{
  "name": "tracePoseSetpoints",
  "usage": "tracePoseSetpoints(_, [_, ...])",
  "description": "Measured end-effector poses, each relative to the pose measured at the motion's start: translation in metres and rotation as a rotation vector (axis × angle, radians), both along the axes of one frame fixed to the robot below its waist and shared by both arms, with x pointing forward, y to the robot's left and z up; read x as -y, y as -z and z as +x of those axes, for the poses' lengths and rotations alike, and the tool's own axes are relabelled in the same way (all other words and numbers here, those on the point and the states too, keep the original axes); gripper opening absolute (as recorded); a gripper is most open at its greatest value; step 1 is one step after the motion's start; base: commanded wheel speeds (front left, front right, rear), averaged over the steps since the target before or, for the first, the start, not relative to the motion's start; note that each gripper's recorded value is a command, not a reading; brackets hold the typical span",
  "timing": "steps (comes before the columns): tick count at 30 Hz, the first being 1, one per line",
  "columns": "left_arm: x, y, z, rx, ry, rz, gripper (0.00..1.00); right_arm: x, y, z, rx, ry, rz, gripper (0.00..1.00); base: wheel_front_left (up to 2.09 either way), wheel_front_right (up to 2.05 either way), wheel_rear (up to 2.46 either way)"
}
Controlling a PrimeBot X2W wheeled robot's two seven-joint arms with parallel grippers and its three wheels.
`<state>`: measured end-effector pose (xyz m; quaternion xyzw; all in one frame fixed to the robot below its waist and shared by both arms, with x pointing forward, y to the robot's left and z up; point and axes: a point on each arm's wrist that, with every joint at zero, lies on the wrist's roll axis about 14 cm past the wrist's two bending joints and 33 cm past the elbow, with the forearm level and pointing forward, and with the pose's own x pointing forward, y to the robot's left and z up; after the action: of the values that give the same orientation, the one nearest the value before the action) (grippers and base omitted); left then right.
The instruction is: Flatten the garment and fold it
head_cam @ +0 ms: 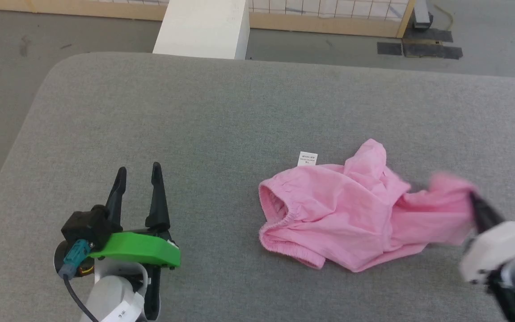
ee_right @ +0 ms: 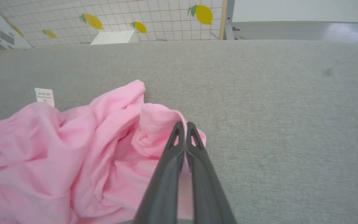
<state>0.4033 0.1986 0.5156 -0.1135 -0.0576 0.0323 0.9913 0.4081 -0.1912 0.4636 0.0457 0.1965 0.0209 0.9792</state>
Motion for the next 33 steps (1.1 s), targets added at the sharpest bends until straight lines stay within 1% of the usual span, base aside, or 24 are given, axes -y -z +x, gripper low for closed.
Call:
tracePoseSetpoints(2, [-0.001, -0.003, -0.001, 0.007, -0.002, 0.000, 1.00, 0.029, -0.011, -0.001, 0.058, 0.096, 0.043, 0.00, 0.00, 0.00, 0.00])
tracePoseSetpoints(4, [-0.002, -0.004, -0.001, 0.011, -0.005, 0.001, 1.00, 0.054, -0.011, -0.008, 0.075, 0.179, 0.081, 0.00, 0.00, 0.00, 0.00])
tracePoseSetpoints(6, [-0.002, -0.005, -0.001, 0.015, -0.006, 0.000, 1.00, 0.074, 0.001, -0.020, 0.040, 0.243, 0.079, 0.00, 0.00, 0.00, 0.00])
tracePoseSetpoints(8, [0.000, -0.007, -0.001, 0.019, 0.000, 0.002, 1.00, 0.089, 0.021, -0.037, -0.038, 0.290, 0.070, 0.00, 0.00, 0.00, 0.00])
tracePoseSetpoints(9, [0.001, -0.007, 0.000, 0.020, 0.003, 0.002, 1.00, 0.092, 0.031, -0.044, -0.084, 0.300, 0.064, 0.23, 0.00, 0.00, 0.00])
tracePoseSetpoints(10, [0.002, -0.007, 0.000, 0.021, 0.006, 0.001, 1.00, 0.094, 0.044, -0.055, -0.155, 0.303, 0.049, 0.80, 0.00, 0.00, 0.00])
tracePoseSetpoints(11, [0.003, -0.007, 0.001, 0.021, 0.010, 0.001, 1.00, 0.096, 0.054, -0.064, -0.204, 0.309, 0.039, 1.00, 0.00, 0.00, 0.00])
tracePoseSetpoints(13, [0.005, -0.007, 0.001, 0.020, 0.014, 0.001, 1.00, 0.104, 0.055, -0.069, -0.210, 0.333, 0.015, 1.00, 0.00, 0.00, 0.00])
tracePoseSetpoints(14, [0.005, -0.006, 0.002, 0.017, 0.014, 0.000, 1.00, 0.111, 0.048, -0.067, -0.181, 0.347, -0.016, 1.00, 0.00, 0.00, 0.00])
tracePoseSetpoints(17, [0.006, -0.004, 0.003, 0.013, 0.016, 0.000, 1.00, 0.120, 0.016, -0.051, -0.021, 0.360, -0.081, 1.00, 0.00, 0.00, 0.00])
tracePoseSetpoints(19, [0.005, -0.004, 0.003, 0.012, 0.016, 0.000, 1.00, 0.113, -0.004, -0.038, 0.077, 0.327, -0.115, 1.00, 0.00, 0.00, 0.00])
tracePoseSetpoints(20, [0.006, -0.004, 0.003, 0.013, 0.017, -0.001, 1.00, 0.101, -0.011, -0.031, 0.117, 0.287, -0.119, 1.00, 0.00, 0.00, 0.00])
tracePoseSetpoints(21, [0.006, -0.004, 0.003, 0.013, 0.017, -0.001, 1.00, 0.089, -0.014, -0.026, 0.139, 0.255, -0.096, 1.00, 0.00, 0.00, 0.00])
tracePoseSetpoints(22, [0.005, -0.004, 0.003, 0.014, 0.016, 0.000, 1.00, 0.076, -0.015, -0.023, 0.151, 0.224, -0.073, 1.00, 0.00, 0.00, 0.00])
tracePoseSetpoints(24, [0.007, -0.005, 0.003, 0.014, 0.022, 0.000, 1.00, 0.060, -0.016, -0.018, 0.156, 0.177, -0.063, 1.00, 0.00, 0.00, 0.00])
tracePoseSetpoints(27, [0.022, -0.004, 0.001, 0.012, 0.073, -0.003, 1.00, 0.041, -0.012, -0.015, 0.141, 0.123, -0.038, 1.00, 0.00, 0.00, 0.00])
tracePoseSetpoints(29, [0.040, -0.001, 0.000, 0.005, 0.138, -0.014, 1.00, 0.030, -0.008, -0.014, 0.127, 0.093, -0.026, 1.00, 0.00, 0.00, 0.00])
tracePoseSetpoints(33, [0.089, 0.006, 0.000, -0.039, 0.304, -0.058, 1.00, 0.011, -0.003, -0.012, 0.111, 0.038, -0.014, 1.00, 0.00, 0.00, 0.00])
